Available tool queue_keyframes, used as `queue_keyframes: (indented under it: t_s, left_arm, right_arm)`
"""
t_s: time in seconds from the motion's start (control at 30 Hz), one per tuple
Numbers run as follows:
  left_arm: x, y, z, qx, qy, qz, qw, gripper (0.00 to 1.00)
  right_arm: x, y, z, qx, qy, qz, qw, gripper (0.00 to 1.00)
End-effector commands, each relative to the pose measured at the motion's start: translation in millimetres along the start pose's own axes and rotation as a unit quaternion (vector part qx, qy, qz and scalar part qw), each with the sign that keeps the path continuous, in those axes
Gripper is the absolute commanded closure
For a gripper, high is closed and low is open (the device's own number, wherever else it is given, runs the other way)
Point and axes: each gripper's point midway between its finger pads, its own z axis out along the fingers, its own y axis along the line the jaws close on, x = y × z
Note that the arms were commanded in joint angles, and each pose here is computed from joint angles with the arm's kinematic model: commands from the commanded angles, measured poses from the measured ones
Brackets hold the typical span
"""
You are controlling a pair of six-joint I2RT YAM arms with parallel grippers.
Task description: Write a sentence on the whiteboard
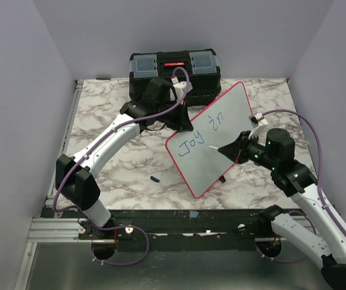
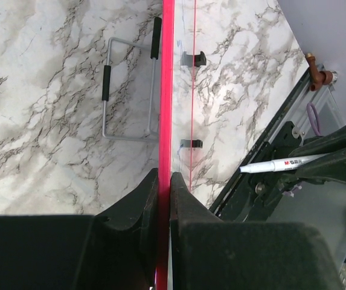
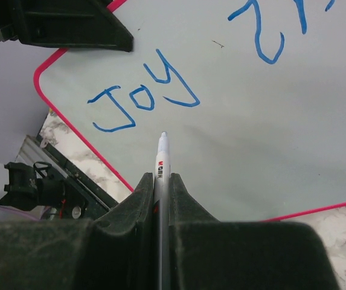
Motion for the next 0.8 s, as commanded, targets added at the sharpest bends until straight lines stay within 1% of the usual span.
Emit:
queue_keyframes:
  t_s: [0.0, 0.23, 0.37, 0.47, 0.6, 0.77]
  left_arm:
    - [31.9, 20.5, 7.9, -0.037, 0.038, -0.009, 0.999, 1.0]
    - [35.8, 30.4, 16.3, -0.032, 0.04, -0.014, 0.999, 1.0]
    - [36.4, 42.5, 24.5, -0.034, 0.046, -0.017, 0.998, 1.0]
    - [35.8, 49.3, 27.7, -0.035, 0.046, -0.018, 0.998, 1.0]
    - [36.3, 52.1, 29.6, -0.035, 0.049, -0.014, 0.998, 1.0]
    - [37.3, 55.6, 29.1, -0.039, 0.05, -0.01, 0.998, 1.0]
  right_arm:
    - [8.2, 8.4, 4.6, -0.021, 0.011, -0.004, 1.0, 0.99]
    - [20.5, 12.8, 17.1, 0.008, 0.028, -0.022, 0.999, 0.99]
    - [41.9, 36.0, 25.1, 0.044, 0.038, -0.079, 0.995, 0.99]
    - [54.5, 44.7, 29.2, 0.071, 0.036, -0.105, 0.991, 0.99]
    - [61.0, 52.6, 34.4, 0.067, 0.031, -0.101, 0.992, 0.99]
    - [48.5, 47.7, 32.7, 0.088, 0.002, -0.099, 0.991, 0.99]
